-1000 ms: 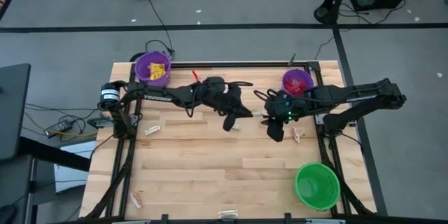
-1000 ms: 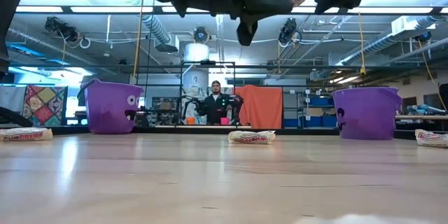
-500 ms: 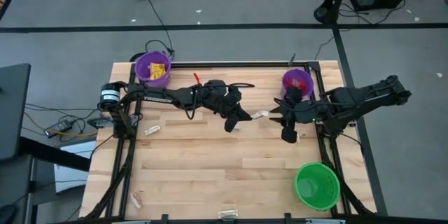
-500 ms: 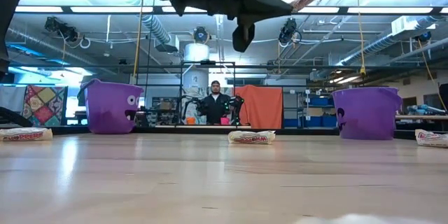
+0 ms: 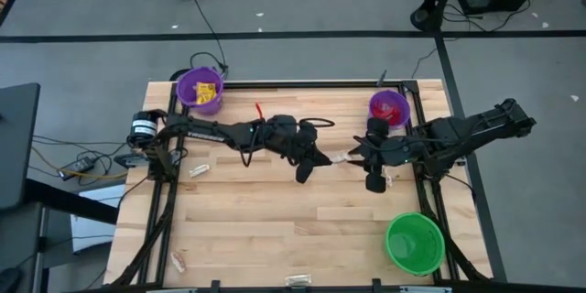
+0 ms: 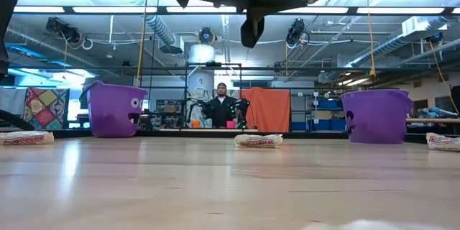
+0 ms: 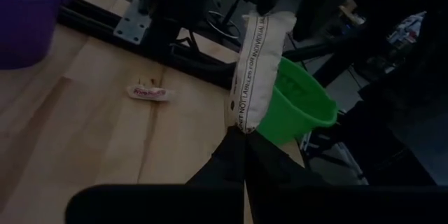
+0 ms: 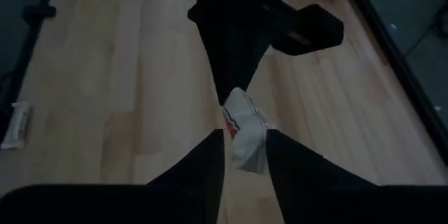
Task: Sort candy by brand, put in halloween buckets
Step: Put the white chocolate bar into the green bucket
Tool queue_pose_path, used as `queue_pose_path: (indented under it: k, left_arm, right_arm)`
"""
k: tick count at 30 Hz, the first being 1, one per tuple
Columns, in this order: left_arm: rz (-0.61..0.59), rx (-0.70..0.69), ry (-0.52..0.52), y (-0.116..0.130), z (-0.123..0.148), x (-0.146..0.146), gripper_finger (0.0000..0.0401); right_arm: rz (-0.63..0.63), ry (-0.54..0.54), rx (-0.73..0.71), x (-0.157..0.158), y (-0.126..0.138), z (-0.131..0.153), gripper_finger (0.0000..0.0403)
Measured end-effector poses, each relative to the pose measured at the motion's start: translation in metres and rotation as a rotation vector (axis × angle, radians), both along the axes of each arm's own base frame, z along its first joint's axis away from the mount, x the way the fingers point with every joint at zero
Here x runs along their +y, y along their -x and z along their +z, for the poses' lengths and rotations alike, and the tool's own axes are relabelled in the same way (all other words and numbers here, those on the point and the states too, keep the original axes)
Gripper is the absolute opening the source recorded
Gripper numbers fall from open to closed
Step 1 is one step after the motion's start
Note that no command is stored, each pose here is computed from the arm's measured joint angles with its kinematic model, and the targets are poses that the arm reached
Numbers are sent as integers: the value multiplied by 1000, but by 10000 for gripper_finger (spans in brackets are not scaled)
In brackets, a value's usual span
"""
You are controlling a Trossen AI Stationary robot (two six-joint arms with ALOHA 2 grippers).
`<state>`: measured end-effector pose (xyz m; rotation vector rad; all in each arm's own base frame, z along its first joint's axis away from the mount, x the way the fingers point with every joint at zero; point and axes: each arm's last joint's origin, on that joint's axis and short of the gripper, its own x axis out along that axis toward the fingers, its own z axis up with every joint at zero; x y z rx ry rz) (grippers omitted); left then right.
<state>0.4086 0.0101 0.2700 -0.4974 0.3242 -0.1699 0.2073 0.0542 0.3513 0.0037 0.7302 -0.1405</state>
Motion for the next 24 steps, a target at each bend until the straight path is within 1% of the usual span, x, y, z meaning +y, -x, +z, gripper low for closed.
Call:
queue_pose_path:
  k: [3, 7, 9, 12, 14, 17, 20, 24]
  left_arm:
    - [-4, 0, 0, 0, 0, -2, 1]
    - [-9, -3, 0, 0, 0, -5, 1]
    - [-11, -10, 0, 0, 1, -5, 1]
    - [-11, -15, 0, -1, 1, -6, 1]
    - [-10, -14, 5, -1, 1, -6, 2]
    - [9, -8, 51, -1, 2, -6, 11]
    - [12, -6, 67, -1, 2, -6, 33]
    - [9, -6, 66, -1, 2, -7, 75]
  right_arm:
    - [10, -8, -4, 1, 0, 1, 92]
    - [19, -19, 12, 1, 1, -1, 29]
    - [15, -22, 17, 1, 1, -1, 10]
    - [2, -35, 17, 1, 1, -1, 14]
    - [-9, -46, 16, 1, 1, -1, 9]
    - [-10, -50, 20, 1, 2, -1, 7]
    - [-10, -73, 46, 1, 4, -3, 5]
    - [-18, -118, 110, 2, 8, -7, 3]
